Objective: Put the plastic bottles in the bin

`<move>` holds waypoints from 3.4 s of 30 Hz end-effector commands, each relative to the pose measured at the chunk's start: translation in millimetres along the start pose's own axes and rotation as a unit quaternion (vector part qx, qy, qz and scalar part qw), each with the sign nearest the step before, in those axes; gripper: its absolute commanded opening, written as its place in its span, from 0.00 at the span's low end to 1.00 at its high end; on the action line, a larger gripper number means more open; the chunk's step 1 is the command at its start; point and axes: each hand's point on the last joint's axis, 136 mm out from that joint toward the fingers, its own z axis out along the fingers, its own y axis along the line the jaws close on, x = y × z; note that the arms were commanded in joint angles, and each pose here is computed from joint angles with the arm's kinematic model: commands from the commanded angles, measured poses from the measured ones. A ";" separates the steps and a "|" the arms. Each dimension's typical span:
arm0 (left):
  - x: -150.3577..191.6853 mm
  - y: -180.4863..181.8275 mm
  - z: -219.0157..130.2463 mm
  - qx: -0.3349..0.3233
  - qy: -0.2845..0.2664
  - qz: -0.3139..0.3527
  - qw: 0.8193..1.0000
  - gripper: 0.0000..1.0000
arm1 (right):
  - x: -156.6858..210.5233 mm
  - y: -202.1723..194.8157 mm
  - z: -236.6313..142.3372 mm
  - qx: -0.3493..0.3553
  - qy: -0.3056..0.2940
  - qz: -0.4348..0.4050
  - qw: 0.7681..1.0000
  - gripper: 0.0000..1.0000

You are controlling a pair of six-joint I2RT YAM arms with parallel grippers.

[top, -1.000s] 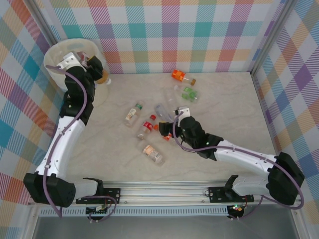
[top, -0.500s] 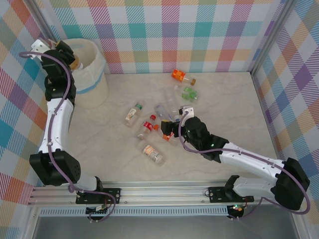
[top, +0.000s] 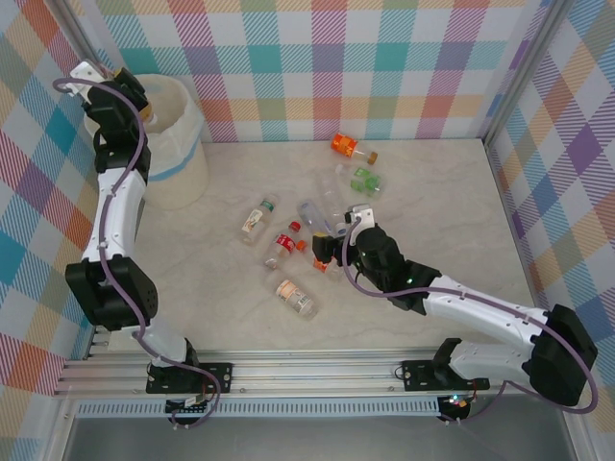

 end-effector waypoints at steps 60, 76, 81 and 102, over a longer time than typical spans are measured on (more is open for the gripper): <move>354.0 -45.8 -254.0 0.237 0.502 0.261 0.789 1.00 | 9.0 -6.6 9.9 0.018 0.004 -0.010 1.000 1.00; 436.4 -36.2 -232.8 0.197 0.585 0.369 0.694 0.95 | 13.3 -11.3 4.5 0.021 0.007 -0.008 1.000 1.00; 450.8 -31.5 -232.4 0.192 0.593 0.372 0.688 0.84 | 14.1 -13.4 3.4 0.025 0.006 -0.007 1.000 1.00; 402.4 -47.9 -229.7 0.207 0.534 0.334 0.749 0.27 | 8.7 -6.8 6.1 0.012 -0.001 -0.023 1.000 1.00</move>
